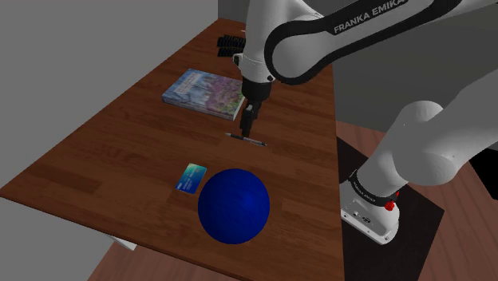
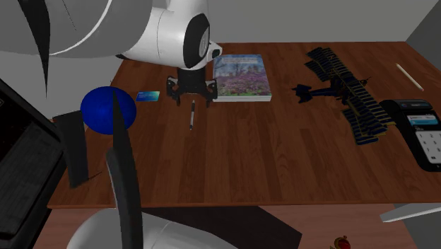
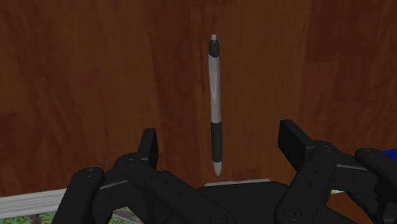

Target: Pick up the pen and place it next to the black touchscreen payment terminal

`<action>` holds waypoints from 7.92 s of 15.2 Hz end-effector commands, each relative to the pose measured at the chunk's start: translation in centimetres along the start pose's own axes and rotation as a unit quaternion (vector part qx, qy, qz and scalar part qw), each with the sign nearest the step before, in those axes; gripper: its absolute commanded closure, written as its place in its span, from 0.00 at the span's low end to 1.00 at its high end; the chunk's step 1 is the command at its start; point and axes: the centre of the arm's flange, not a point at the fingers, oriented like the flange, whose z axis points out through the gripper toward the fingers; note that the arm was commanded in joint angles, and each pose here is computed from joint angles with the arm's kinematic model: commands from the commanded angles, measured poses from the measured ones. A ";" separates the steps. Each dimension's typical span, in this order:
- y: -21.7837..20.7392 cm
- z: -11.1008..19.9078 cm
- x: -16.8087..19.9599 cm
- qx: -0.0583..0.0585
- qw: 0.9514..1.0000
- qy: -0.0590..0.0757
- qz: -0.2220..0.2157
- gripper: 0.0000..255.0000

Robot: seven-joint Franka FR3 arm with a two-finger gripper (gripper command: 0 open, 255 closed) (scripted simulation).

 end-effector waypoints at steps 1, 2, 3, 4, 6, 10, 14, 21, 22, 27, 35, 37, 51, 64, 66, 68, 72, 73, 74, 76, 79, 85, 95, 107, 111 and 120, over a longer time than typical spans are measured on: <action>-0.5 1.0 0.3 0.000 1.000 0.000 -0.008 0.00; -0.5 1.5 0.3 0.000 1.000 0.000 -0.008 0.00; -0.5 2.1 0.3 0.000 1.000 0.000 -0.008 0.00; -0.5 2.6 0.3 0.000 1.000 0.000 -0.008 0.00; -0.5 3.7 0.3 0.000 1.000 0.000 -0.008 0.00; -0.5 4.5 0.3 0.000 1.000 0.000 -0.008 0.00; -0.5 4.5 0.3 0.000 1.000 0.000 -0.008 0.00; -0.4 4.4 0.3 0.000 1.000 0.000 -0.008 1.00; -0.4 4.4 0.3 0.000 1.000 0.000 -0.008 1.00; -0.6 3.4 0.3 0.000 1.000 0.000 -0.008 1.00; -0.9 -0.8 0.3 0.000 1.000 0.000 -0.008 1.00; -1.0 -1.8 0.3 0.000 1.000 0.000 -0.008 1.00; -1.6 -9.2 0.3 0.000 1.000 0.000 -0.008 1.00; 12.2 -10.9 -4.1 0.000 1.000 0.000 -0.008 1.00; 14.7 -11.1 -5.0 0.000 1.000 0.000 -0.008 1.00; 17.2 -11.3 -5.8 0.000 1.000 0.000 -0.008 1.00; 22.2 -11.7 -7.4 0.000 1.000 0.000 -0.008 1.00; 23.4 -11.8 -7.8 0.000 1.000 0.000 -0.008 1.00; 24.7 -11.9 -8.2 0.000 1.000 0.000 -0.008 1.00; 27.2 -12.1 -9.0 0.000 1.000 0.000 -0.008 1.00; 31.0 -12.4 -10.2 0.000 1.000 0.000 -0.008 1.00; 38.5 -13.0 -12.7 0.000 1.000 0.000 -0.008 1.00; 51.0 -14.0 -16.7 0.000 1.000 0.000 -0.008 1.00; 58.0 -10.8 -18.9 0.000 1.000 0.000 -0.008 1.00; 58.1 -8.7 -18.9 0.000 1.000 0.000 -0.008 1.00; 58.5 -3.9 -18.9 0.000 1.000 0.000 -0.008 1.00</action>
